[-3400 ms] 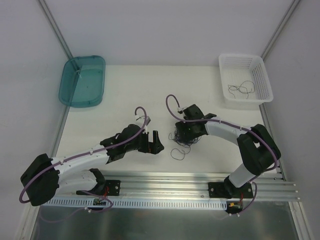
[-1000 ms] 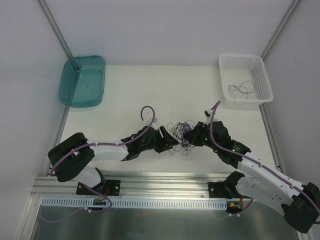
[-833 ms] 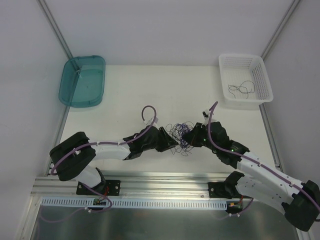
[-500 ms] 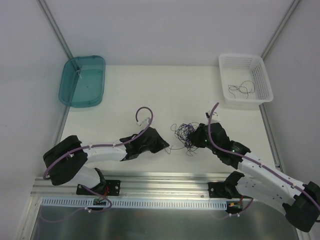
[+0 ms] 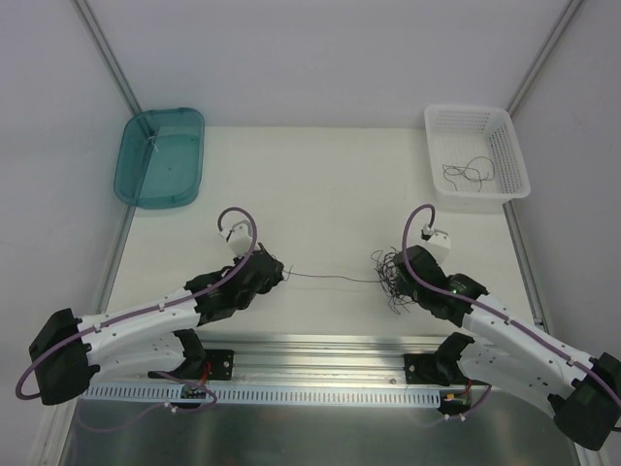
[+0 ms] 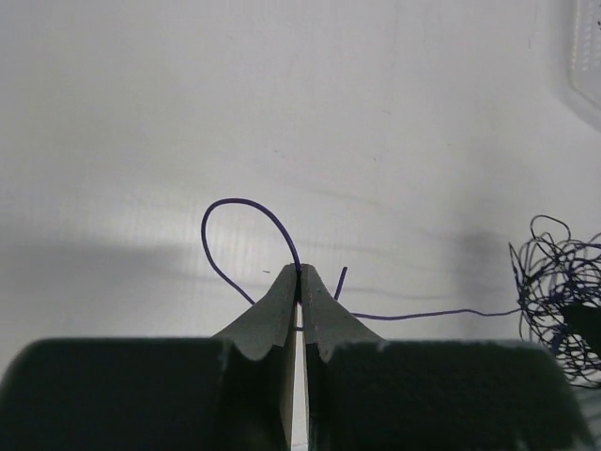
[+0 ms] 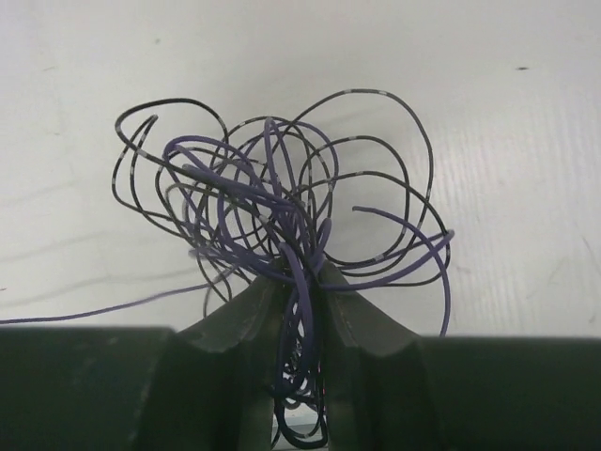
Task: Untangle the cables
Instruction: Untie the cable.
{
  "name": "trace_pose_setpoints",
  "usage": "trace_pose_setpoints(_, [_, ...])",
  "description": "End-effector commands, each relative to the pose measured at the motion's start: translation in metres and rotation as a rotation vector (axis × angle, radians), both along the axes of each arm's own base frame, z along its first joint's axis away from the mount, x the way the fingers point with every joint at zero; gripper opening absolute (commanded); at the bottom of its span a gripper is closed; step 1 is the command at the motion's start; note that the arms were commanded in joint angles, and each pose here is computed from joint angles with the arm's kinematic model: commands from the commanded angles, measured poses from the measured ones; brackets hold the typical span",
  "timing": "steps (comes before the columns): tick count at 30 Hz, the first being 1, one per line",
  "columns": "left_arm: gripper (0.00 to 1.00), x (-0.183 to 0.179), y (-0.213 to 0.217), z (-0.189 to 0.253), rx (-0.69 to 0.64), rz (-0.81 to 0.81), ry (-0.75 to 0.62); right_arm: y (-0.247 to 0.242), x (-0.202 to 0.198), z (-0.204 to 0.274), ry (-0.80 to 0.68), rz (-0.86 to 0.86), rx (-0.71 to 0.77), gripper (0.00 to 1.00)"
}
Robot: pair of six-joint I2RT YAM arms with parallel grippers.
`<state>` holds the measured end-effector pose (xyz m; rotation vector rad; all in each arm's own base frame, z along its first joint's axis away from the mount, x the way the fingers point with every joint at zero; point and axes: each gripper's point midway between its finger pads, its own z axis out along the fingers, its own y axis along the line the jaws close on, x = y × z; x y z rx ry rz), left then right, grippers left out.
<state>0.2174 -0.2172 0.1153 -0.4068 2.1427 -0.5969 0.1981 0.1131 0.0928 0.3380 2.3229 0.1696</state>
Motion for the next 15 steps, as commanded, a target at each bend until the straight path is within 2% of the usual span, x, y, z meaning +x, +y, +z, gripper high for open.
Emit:
trace_pose_setpoints(1, [0.00,0.007,0.049,0.014,0.186,0.098,-0.082,-0.025,0.001,0.006,-0.019,-0.114,-0.077,0.24])
trace_pose_setpoints(8, [0.00,0.008,0.105,0.041,0.204,0.200,-0.116,-0.039,-0.002,-0.007,0.027,-0.143,-0.135,0.22])
trace_pose_setpoints(15, [0.00,0.007,0.170,0.073,0.342,0.309,-0.106,-0.051,-0.002,-0.008,0.049,-0.169,-0.150,0.21])
